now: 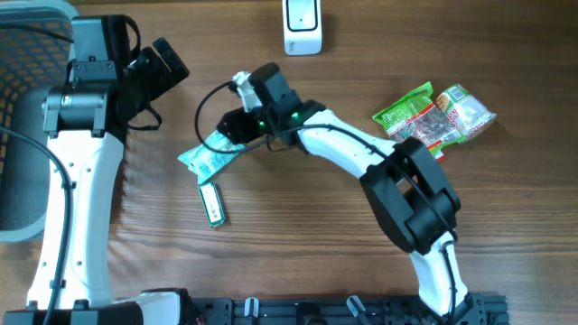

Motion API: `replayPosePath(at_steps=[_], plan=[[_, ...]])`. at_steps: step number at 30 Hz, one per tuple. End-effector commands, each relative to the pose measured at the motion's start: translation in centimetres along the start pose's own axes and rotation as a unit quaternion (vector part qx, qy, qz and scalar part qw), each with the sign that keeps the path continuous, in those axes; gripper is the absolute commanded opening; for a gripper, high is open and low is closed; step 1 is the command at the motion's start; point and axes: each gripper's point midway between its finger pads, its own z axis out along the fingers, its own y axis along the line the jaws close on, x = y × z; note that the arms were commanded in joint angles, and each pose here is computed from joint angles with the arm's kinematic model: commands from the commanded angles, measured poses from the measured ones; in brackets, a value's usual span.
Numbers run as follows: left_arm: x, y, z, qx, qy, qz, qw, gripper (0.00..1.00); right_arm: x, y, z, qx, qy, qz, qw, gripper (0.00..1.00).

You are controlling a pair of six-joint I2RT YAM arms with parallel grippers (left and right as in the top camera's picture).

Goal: Scan the item barcode
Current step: 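Reach the right gripper left to the teal pack and grasp it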

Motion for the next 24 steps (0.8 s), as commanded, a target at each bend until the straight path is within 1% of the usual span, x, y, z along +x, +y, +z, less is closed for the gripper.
replayPosePath(at_steps=[1, 2, 3, 4, 6, 9, 11, 13, 14, 15, 18, 21, 24], plan=[[-0.7, -0.3, -1.0, 0.01, -0.014, 0.007, 1.0, 1.0, 0.1, 4.4, 1.0, -0.032, -0.012, -0.052, 0.998, 0.53], [-0.7, -0.3, -1.0, 0.01, -0.014, 0.007, 1.0, 1.0, 0.3, 5.0, 1.6, -0.026, -0.017, -0.061, 0.998, 0.53], [-0.7, -0.3, -1.0, 0.01, -0.014, 0.007, 1.0, 1.0, 0.4, 5.1, 1.9, -0.017, -0.019, -0.064, 0.998, 0.49], [-0.7, -0.3, -1.0, 0.01, -0.014, 0.007, 1.0, 1.0, 0.8, 5.0, 2.4, 0.0, -0.02, -0.064, 0.998, 0.47], [-0.7, -0.3, -1.0, 0.01, -0.014, 0.007, 1.0, 1.0, 1.5, 4.6, 3.3, 0.028, -0.019, -0.065, 0.997, 0.46], [-0.7, -0.3, -1.0, 0.01, -0.014, 0.007, 1.0, 1.0, 2.9, 4.6, 4.7, 0.02, -0.007, -0.067, 0.998, 0.45], [-0.7, -0.3, -1.0, 0.01, -0.014, 0.007, 1.0, 1.0, 4.1, 4.2, 5.6, 0.023, 0.007, -0.067, 0.997, 0.4], [-0.7, -0.3, -1.0, 0.01, -0.014, 0.007, 1.0, 1.0, 5.0, 3.0, 5.8, 0.044, 0.019, -0.063, 0.997, 0.34], [-0.7, -0.3, -1.0, 0.01, -0.014, 0.007, 1.0, 1.0, 5.3, 1.1, 5.3, 0.082, 0.028, -0.05, 0.995, 0.3], [-0.7, -0.3, -1.0, 0.01, -0.014, 0.007, 1.0, 1.0, 5.0, 0.0, 4.6, 0.105, 0.029, -0.044, 0.993, 0.29], [-0.7, -0.3, -1.0, 0.01, -0.014, 0.007, 1.0, 1.0, 3.8, -3.4, 1.3, 0.165, 0.037, -0.017, 0.985, 0.29], [-0.7, -0.3, -1.0, 0.01, -0.014, 0.007, 1.0, 1.0, 2.9, -5.8, -3.0, 0.2, 0.053, 0.019, 0.978, 0.29], [-0.7, -0.3, -1.0, 0.01, -0.014, 0.007, 1.0, 1.0, 3.4, -8.1, -7.4, 0.231, 0.085, 0.057, 0.968, 0.29]])
